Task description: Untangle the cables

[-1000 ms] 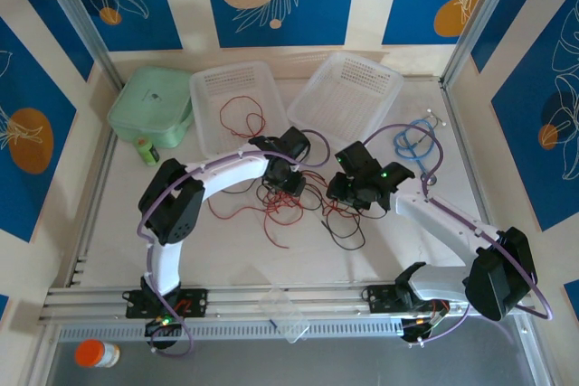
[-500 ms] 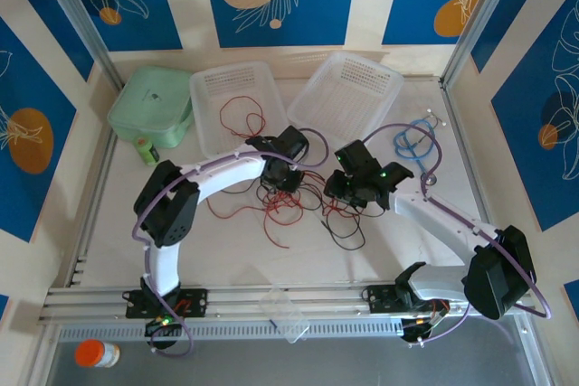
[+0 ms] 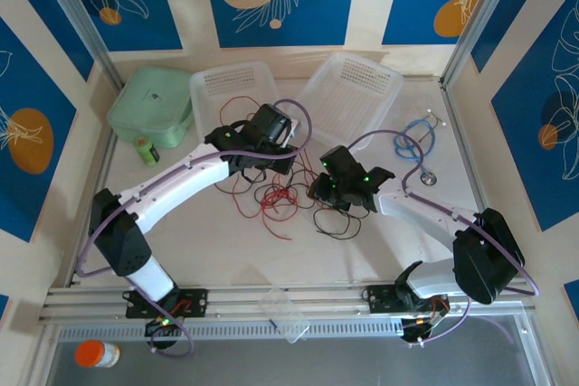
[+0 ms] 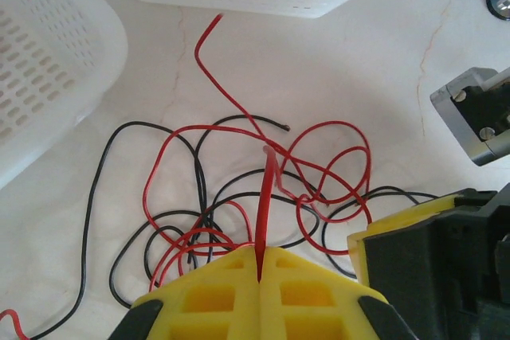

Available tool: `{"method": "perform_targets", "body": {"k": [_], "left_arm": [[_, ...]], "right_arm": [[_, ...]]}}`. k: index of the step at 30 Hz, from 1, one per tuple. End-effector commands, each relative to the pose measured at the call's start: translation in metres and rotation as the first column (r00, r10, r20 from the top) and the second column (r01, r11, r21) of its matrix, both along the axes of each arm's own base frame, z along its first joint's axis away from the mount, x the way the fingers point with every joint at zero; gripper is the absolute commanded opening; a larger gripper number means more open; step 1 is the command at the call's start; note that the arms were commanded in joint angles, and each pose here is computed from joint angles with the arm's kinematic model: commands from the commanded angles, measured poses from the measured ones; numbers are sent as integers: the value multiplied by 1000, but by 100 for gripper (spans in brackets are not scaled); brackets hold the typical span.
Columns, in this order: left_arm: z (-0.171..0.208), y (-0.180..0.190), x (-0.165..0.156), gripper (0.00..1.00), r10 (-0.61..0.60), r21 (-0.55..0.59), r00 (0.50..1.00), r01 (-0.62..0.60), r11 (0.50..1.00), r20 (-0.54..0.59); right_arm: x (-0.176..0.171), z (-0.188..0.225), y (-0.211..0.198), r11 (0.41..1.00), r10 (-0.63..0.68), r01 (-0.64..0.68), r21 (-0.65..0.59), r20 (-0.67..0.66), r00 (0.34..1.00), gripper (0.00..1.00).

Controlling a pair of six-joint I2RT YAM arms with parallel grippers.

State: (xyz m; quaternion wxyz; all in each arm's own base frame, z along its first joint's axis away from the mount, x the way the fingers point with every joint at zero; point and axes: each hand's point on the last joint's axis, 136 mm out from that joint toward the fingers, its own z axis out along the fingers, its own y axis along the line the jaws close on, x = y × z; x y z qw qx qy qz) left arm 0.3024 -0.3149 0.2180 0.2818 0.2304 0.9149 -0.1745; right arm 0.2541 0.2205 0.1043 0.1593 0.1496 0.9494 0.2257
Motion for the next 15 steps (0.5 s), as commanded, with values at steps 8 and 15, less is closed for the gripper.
{"method": "perform_targets", "body": {"k": [8,15], "left_arm": [[53,0,-12,0,-5,-51,998,8,999,62],[70,2,-15,0,-1,-83,996,8,997,88]], "right_arm": [[24,6,-7,993,-48,57,-106,86,995,41],[18,-42,-12,980,-169,162,-116,-51,984,48]]}}
